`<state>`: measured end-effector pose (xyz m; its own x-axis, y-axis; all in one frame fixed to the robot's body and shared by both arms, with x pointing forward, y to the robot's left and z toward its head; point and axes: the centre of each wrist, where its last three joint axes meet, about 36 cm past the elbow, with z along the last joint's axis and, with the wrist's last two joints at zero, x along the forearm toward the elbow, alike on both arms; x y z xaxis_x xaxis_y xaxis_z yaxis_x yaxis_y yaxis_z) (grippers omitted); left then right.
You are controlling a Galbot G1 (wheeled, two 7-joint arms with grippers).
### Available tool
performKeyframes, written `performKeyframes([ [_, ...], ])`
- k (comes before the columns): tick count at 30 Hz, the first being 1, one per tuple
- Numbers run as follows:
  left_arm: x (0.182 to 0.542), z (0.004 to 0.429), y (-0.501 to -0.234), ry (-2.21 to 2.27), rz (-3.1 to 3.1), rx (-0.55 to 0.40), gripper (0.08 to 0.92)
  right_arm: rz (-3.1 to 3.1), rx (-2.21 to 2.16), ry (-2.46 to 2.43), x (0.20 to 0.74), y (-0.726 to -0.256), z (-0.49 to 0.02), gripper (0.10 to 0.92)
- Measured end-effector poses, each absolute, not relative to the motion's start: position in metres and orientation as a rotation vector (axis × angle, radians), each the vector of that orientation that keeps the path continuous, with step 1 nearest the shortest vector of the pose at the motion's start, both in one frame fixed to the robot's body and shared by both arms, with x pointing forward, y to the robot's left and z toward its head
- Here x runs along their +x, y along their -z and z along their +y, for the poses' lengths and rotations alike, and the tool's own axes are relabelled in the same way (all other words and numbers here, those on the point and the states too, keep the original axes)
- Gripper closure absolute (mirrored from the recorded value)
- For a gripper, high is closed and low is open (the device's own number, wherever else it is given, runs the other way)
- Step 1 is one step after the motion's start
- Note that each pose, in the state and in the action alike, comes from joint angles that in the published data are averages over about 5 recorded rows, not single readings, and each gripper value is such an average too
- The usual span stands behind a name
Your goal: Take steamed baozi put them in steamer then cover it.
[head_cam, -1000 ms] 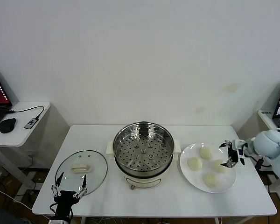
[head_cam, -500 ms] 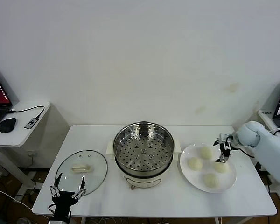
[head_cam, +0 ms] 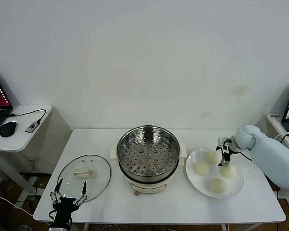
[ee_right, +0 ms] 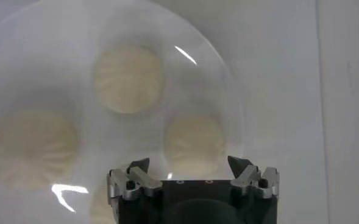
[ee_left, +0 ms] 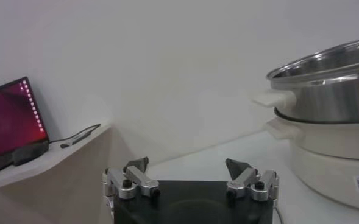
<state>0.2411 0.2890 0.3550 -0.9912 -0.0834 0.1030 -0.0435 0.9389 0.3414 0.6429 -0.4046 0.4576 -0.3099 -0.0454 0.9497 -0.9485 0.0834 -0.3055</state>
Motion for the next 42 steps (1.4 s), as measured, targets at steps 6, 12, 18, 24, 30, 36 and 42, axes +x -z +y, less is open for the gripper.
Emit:
performKeyframes([
  [6,0.240,0.289,-0.355,0.520,-2.978,0.102,0.177,-1.512,1.029,-1.354,0.645,-0.454,-0.400,0.334],
  [12,0.240,0.288,-0.355,0.520,-2.978,0.103,0.177,-1.509,1.025,-1.362,0.646,-0.452,-0.397,0.386],
  [18,0.239,0.288,-0.355,0.519,-2.980,0.105,0.177,-1.505,1.021,-1.365,0.645,-0.453,-0.399,0.449],
  [24,0.239,0.290,-0.358,0.527,-2.983,0.106,0.177,-1.511,1.024,-1.372,0.644,-0.468,-0.403,0.462],
  [30,0.240,0.289,-0.359,0.524,-2.987,0.102,0.177,-1.521,1.039,-1.398,0.640,-0.501,-0.407,0.462],
  [36,0.242,0.287,-0.360,0.513,-2.994,0.086,0.177,-1.565,1.073,-1.443,0.643,-0.563,-0.400,0.462],
  [42,0.242,0.289,-0.363,0.488,-2.999,0.070,0.177,-1.623,1.160,-1.515,0.648,-0.633,-0.372,0.462],
])
